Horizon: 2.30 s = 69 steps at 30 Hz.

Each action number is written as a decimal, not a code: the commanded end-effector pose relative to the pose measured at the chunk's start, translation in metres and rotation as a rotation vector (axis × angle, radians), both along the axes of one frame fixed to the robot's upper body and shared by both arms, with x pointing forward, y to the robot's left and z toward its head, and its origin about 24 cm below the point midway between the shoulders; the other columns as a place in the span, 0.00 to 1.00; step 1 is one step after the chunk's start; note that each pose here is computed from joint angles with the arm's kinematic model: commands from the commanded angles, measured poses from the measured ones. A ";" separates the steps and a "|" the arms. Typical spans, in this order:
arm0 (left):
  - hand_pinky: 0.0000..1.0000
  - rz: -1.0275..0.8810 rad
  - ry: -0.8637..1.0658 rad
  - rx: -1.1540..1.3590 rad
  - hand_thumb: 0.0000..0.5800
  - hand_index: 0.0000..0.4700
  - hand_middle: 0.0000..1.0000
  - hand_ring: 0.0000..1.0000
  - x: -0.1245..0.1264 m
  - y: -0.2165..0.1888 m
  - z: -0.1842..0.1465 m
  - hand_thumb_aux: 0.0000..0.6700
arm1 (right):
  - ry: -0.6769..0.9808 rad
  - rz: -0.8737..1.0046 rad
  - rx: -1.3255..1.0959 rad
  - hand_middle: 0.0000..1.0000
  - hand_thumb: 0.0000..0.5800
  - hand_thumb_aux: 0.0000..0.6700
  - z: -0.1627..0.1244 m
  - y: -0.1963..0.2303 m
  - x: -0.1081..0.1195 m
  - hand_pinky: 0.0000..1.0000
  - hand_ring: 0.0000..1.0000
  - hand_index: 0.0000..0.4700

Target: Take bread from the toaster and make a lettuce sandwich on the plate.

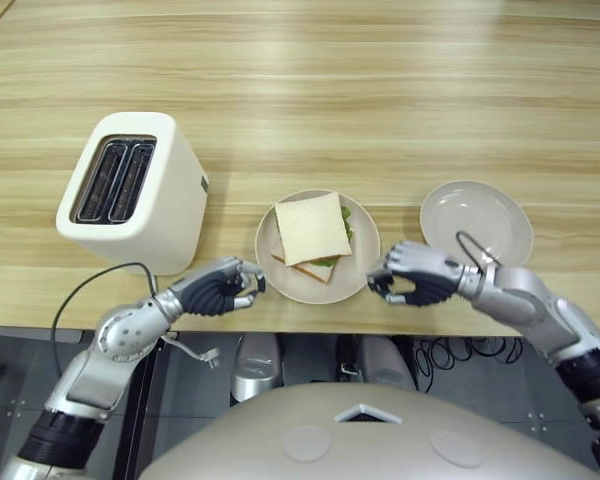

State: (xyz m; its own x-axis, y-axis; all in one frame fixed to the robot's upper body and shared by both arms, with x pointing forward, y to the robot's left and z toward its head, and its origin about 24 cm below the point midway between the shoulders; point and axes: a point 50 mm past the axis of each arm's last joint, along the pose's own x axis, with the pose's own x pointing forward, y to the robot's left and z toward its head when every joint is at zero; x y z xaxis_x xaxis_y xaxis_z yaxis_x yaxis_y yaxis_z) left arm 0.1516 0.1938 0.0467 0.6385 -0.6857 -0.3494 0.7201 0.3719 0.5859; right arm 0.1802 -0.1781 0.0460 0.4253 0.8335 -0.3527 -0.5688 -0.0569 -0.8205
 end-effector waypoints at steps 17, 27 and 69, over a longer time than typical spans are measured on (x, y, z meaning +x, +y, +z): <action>1.00 -0.074 0.084 0.251 1.00 0.98 1.00 1.00 0.003 -0.025 -0.058 1.00 | -0.009 -0.074 -0.221 1.00 1.00 1.00 -0.041 0.022 0.001 1.00 1.00 0.98; 1.00 0.031 0.039 0.254 1.00 0.98 1.00 1.00 0.024 -0.032 -0.058 1.00 | 0.019 -0.181 -0.182 1.00 1.00 1.00 -0.055 0.039 0.029 1.00 1.00 0.98; 0.00 0.542 -0.659 -0.533 0.00 0.00 0.00 0.00 0.100 -0.021 0.066 0.00 | -0.404 -0.443 0.958 0.00 0.00 0.00 0.070 0.063 0.085 0.00 0.00 0.00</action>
